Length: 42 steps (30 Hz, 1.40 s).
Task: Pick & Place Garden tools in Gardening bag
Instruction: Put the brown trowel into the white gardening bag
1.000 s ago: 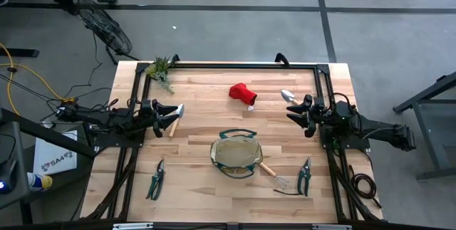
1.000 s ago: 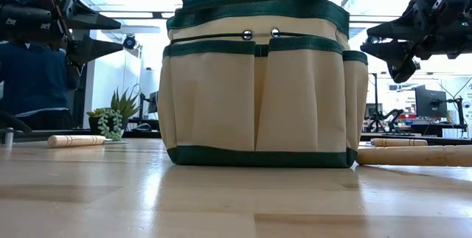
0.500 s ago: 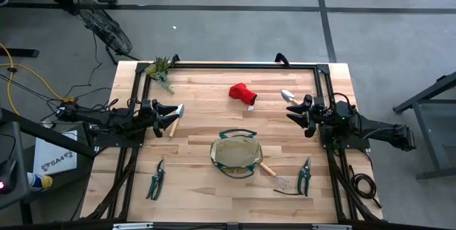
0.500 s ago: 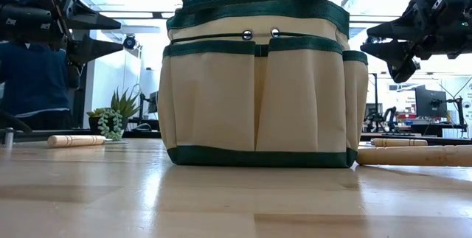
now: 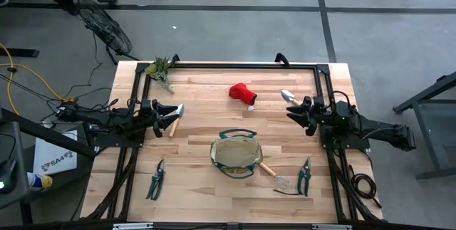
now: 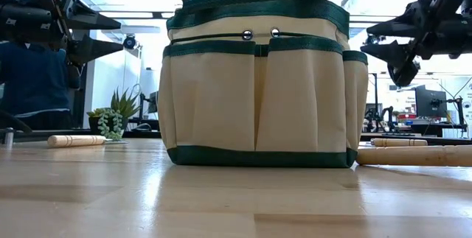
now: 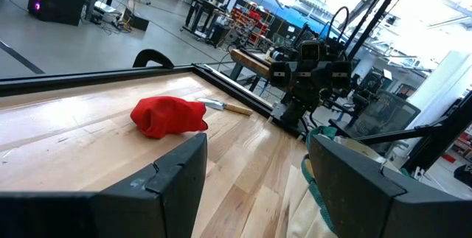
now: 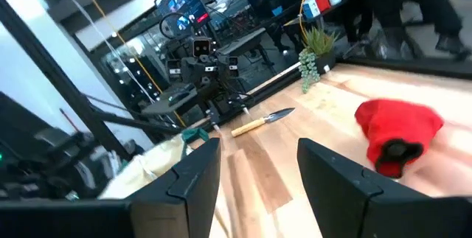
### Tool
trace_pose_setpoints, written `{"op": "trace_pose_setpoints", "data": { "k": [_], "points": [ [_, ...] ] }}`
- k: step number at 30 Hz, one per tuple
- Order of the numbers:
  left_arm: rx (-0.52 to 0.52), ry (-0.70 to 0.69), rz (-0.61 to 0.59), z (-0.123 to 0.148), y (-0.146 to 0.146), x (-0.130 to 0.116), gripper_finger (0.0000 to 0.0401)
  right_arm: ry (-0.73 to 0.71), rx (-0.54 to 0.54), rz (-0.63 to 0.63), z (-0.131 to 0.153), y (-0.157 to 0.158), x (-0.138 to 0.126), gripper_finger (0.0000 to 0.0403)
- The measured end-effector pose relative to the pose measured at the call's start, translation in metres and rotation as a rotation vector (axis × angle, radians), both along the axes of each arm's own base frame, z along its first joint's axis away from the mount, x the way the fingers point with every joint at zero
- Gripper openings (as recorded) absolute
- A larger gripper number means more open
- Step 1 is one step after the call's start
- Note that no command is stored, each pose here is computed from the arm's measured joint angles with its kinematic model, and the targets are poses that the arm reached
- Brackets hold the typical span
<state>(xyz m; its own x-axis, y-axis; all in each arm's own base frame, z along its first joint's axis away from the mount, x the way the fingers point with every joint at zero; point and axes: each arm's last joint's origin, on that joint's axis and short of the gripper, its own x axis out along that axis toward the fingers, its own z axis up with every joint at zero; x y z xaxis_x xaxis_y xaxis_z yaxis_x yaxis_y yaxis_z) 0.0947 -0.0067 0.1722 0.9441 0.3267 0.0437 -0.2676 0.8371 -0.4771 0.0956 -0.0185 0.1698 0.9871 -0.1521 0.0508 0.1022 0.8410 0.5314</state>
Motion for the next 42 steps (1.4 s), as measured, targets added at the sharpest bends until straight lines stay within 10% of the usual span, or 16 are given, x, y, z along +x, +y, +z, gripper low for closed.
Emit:
{"op": "trace_pose_setpoints", "data": {
  "k": [8,18,42],
  "points": [
    [0.000,0.000,0.000,0.000,0.000,0.000,0.0234,-0.029,0.232,0.081,0.000,0.002,0.000,0.0174],
    [0.000,0.000,0.000,0.000,0.000,0.000,0.0234,-0.008,0.250,0.097,0.000,0.002,0.001,0.0174],
    [0.000,0.000,0.000,0.000,0.000,0.000,0.0234,0.771,0.358,-0.458,0.054,-0.024,0.025,0.0174]
  ]
}}
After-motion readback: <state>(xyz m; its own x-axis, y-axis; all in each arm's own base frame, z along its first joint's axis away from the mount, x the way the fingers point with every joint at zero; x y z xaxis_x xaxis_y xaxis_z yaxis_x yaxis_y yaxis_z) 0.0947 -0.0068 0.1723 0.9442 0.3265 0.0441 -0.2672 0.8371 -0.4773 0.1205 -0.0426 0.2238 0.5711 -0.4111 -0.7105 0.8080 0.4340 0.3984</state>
